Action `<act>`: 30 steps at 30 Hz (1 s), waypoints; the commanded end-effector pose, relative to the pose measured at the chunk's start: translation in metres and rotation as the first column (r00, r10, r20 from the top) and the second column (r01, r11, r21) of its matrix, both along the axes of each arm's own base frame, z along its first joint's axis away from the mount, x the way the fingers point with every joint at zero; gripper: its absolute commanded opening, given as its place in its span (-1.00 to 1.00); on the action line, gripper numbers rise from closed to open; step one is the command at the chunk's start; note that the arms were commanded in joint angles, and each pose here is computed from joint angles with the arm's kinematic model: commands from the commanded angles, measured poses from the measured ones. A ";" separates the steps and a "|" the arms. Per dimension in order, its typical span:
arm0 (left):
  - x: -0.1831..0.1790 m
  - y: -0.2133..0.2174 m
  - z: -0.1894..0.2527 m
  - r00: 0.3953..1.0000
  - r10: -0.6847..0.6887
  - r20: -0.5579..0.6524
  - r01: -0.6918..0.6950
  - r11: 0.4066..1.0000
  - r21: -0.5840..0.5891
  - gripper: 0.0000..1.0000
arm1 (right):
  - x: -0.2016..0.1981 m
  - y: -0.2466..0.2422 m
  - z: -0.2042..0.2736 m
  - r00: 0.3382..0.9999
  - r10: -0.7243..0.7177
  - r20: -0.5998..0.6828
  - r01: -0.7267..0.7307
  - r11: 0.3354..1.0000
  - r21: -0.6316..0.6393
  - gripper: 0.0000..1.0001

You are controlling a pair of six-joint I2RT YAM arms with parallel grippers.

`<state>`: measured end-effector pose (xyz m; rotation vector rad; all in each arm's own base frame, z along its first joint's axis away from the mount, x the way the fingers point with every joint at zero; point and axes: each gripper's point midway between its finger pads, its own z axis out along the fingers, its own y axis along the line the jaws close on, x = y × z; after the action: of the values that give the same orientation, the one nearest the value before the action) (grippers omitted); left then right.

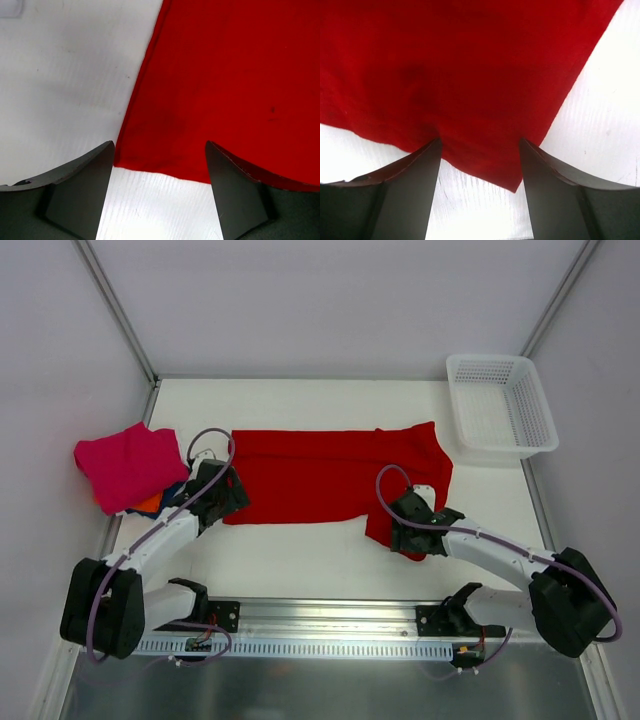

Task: Fold and stack the t-shirts
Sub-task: Fold the tshirt

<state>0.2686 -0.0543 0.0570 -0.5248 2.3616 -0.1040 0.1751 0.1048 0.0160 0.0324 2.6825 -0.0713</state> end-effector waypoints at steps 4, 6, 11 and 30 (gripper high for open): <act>0.028 -0.009 -0.008 1.000 -0.012 -0.024 0.012 1.000 0.016 0.48 | 0.012 -0.006 0.006 0.995 -0.072 0.075 0.074 0.997 -0.028 0.34; 0.030 -0.010 -0.015 0.999 -0.014 -0.033 0.014 1.000 0.016 0.48 | 0.012 -0.007 0.005 0.993 -0.075 0.088 0.077 0.997 -0.023 0.36; 0.032 -0.009 -0.031 0.997 -0.013 -0.074 0.016 0.999 0.034 0.48 | 0.012 -0.010 0.003 0.997 -0.058 0.054 0.062 0.995 -0.077 0.36; 0.028 -0.005 -0.042 0.984 0.027 -0.176 -0.016 0.998 0.067 -0.61 | 0.007 0.002 -0.003 0.998 -0.057 0.022 0.058 0.997 -0.059 -0.62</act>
<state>0.3084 -0.0648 0.0179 -0.5313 2.4907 -0.0203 0.1906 0.1135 0.0158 0.0914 2.6259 -0.1149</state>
